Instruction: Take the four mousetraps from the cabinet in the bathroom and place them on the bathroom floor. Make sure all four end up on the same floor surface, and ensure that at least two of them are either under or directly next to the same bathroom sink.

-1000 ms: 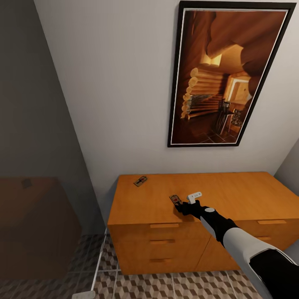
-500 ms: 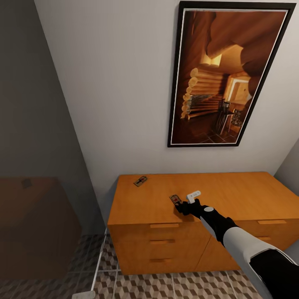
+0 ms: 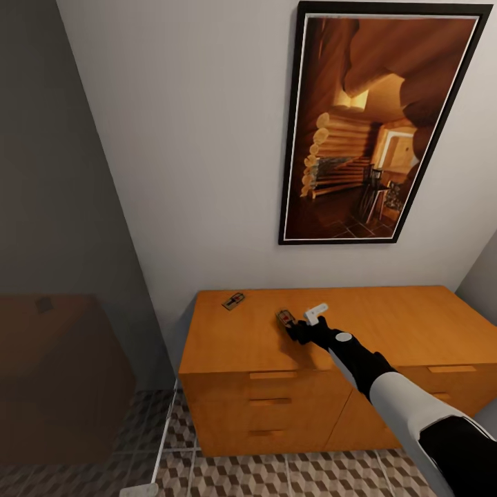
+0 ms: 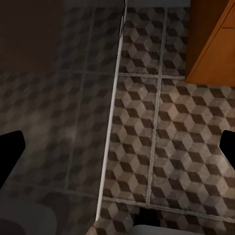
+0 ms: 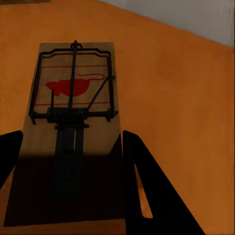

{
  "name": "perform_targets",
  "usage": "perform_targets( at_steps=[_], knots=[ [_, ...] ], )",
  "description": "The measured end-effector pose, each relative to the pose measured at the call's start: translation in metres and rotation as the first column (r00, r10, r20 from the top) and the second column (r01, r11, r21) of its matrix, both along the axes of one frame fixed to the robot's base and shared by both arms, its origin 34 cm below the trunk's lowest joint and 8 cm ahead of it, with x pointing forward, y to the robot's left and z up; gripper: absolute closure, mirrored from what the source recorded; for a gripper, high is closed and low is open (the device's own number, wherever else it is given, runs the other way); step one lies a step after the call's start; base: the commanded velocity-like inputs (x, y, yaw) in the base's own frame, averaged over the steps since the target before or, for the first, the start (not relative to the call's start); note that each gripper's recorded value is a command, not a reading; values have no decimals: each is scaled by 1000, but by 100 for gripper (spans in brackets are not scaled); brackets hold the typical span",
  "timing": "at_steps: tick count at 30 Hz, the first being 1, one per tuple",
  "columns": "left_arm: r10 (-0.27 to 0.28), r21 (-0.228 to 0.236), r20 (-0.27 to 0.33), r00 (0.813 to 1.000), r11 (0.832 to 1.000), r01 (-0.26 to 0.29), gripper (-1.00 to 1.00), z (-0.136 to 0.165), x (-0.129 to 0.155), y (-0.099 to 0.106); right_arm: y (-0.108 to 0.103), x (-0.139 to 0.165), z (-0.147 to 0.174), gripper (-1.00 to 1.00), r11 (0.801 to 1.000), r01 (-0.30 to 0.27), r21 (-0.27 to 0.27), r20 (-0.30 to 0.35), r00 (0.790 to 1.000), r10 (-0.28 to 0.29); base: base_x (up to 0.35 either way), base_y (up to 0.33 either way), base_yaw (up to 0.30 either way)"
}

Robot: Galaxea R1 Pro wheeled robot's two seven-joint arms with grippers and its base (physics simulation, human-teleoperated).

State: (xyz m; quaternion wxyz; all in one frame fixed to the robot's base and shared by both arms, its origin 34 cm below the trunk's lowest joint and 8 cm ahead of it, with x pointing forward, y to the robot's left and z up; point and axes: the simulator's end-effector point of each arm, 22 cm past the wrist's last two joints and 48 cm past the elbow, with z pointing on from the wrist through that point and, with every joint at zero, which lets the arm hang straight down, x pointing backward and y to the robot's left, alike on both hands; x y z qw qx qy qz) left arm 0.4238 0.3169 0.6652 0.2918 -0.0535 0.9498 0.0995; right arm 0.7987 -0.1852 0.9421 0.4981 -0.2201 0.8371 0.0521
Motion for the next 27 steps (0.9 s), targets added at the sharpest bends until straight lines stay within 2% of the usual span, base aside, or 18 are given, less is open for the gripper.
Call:
perform_targets(
  at_steps=[12, 18, 22, 27],
  knots=[
    [0, 0, 0, 1000, 1000, 0, -100, 0, 0, 0, 19, 15, 41, 100, 1000, -23, 14, 39, 999, 23, 0, 0, 0],
    [0, 1, 0, 1000, 1000, 0, -100, 0, 0, 0, 24, 18, 52, 100, 999, -30, 18, 51, 998, 29, 0, 0, 0],
    [0, 0, 0, 1000, 1000, 0, -100, 0, 0, 0, 27, 18, 59, 100, 999, -36, 20, 40, 999, 35, -50, 0, 0],
    [0, 0, -1, 1000, 1000, 0, -100, 0, 0, 0, 31, 16, 66, 100, 998, -58, 25, 13, 998, 58, -248, 0, 0]
  ],
)
